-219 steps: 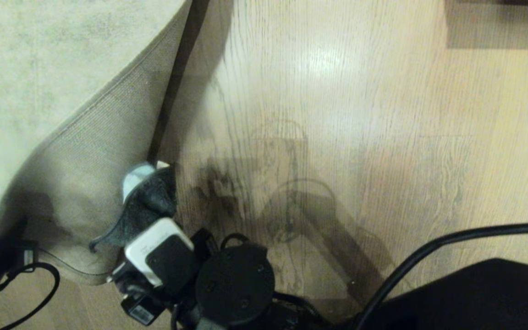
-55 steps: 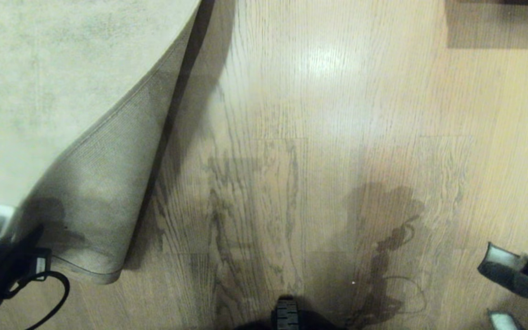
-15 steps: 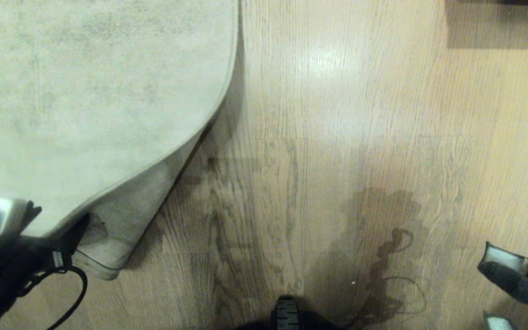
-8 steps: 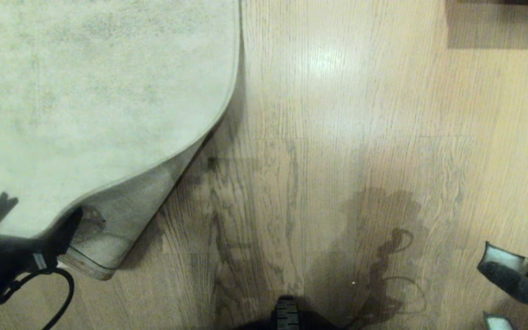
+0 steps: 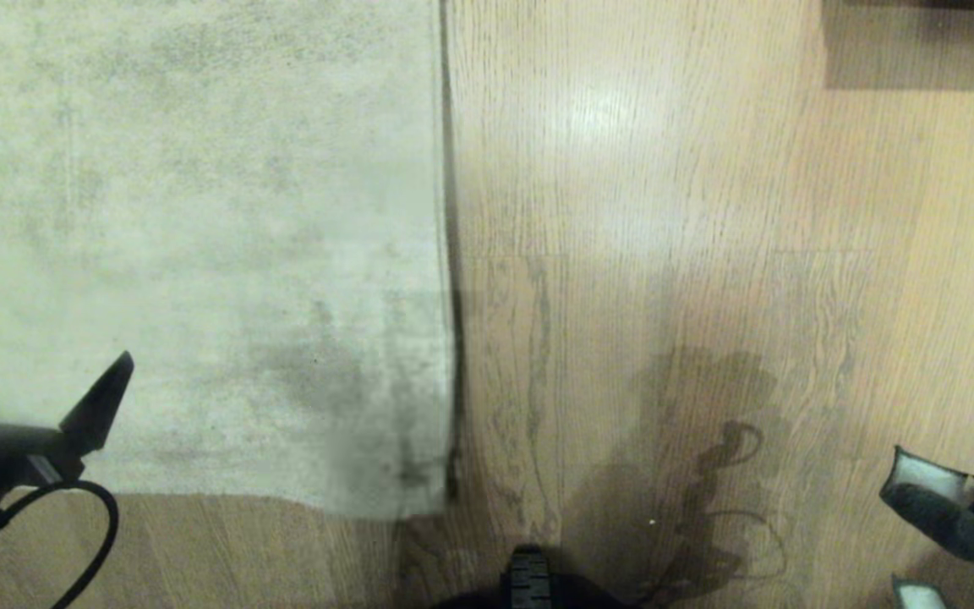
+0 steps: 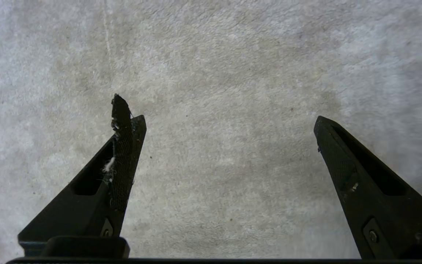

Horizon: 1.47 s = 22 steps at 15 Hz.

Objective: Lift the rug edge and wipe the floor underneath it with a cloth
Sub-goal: Lay down the carpet, then put down the rag

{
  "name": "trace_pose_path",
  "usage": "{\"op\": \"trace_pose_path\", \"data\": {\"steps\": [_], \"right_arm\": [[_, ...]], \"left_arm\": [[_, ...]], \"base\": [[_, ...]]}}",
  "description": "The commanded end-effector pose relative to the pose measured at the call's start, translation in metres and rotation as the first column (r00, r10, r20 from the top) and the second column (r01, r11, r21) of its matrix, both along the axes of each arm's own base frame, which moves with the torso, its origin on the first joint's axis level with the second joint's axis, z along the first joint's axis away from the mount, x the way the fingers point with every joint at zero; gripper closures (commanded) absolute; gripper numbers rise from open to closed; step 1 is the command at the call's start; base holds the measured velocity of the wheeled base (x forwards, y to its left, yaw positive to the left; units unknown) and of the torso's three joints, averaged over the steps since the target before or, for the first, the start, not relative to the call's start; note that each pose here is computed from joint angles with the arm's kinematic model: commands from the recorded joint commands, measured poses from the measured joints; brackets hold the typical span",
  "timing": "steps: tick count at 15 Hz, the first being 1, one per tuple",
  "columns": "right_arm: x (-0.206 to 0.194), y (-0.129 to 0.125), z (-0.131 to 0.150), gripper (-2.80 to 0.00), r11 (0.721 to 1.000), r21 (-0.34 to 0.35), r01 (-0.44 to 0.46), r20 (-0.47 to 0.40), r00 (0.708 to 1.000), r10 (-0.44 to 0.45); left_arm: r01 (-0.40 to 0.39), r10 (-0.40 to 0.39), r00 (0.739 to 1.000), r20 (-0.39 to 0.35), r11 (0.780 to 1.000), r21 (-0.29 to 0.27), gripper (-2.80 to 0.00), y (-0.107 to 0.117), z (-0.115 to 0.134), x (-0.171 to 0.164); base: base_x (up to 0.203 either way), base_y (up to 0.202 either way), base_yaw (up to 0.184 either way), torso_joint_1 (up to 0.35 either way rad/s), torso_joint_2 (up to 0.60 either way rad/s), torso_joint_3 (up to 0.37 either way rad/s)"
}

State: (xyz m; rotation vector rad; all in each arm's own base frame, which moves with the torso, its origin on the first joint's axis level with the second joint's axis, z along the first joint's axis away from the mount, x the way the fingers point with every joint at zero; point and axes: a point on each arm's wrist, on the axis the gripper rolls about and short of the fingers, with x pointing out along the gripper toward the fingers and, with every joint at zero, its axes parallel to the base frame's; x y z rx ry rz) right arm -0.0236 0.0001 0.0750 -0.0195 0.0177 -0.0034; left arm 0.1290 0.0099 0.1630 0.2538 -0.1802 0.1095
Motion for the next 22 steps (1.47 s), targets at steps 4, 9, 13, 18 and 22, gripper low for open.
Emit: {"op": "trace_pose_path", "data": {"steps": [4,9,13,18,22], "right_arm": [[0.000,0.000,0.000,0.00,1.000,0.000,0.000,-0.001,1.000,0.000],[0.000,0.000,0.000,0.00,1.000,0.000,0.000,-0.002,1.000,0.000],[0.000,0.000,0.000,0.00,1.000,0.000,0.000,-0.001,1.000,0.000],[0.000,0.000,0.000,0.00,1.000,0.000,0.000,-0.002,1.000,0.000],[0.000,0.000,0.000,0.00,1.000,0.000,0.000,-0.002,1.000,0.000]], "left_arm": [[0.015,-0.015,0.998,-0.057,1.000,-0.002,-2.80,-0.002,-0.006,0.001],[0.074,-0.075,0.949,-0.306,0.997,-0.016,-2.80,-0.010,-0.032,0.004],[0.104,-0.104,0.872,-0.479,0.994,-0.027,0.00,-0.014,-0.052,0.003],[0.283,-0.231,0.546,-0.805,0.956,-0.082,0.00,-0.036,-0.094,-0.006],[0.360,-0.194,0.342,-0.919,0.931,-0.062,0.00,-0.045,-0.118,0.005]], "base": [[0.000,0.000,0.000,0.000,0.00,0.000],[0.000,0.000,0.000,0.000,0.00,0.000],[0.000,0.000,0.000,0.000,0.00,0.000],[0.000,0.000,0.000,0.000,0.00,0.000],[0.000,0.000,0.000,0.000,0.00,0.000]]}}
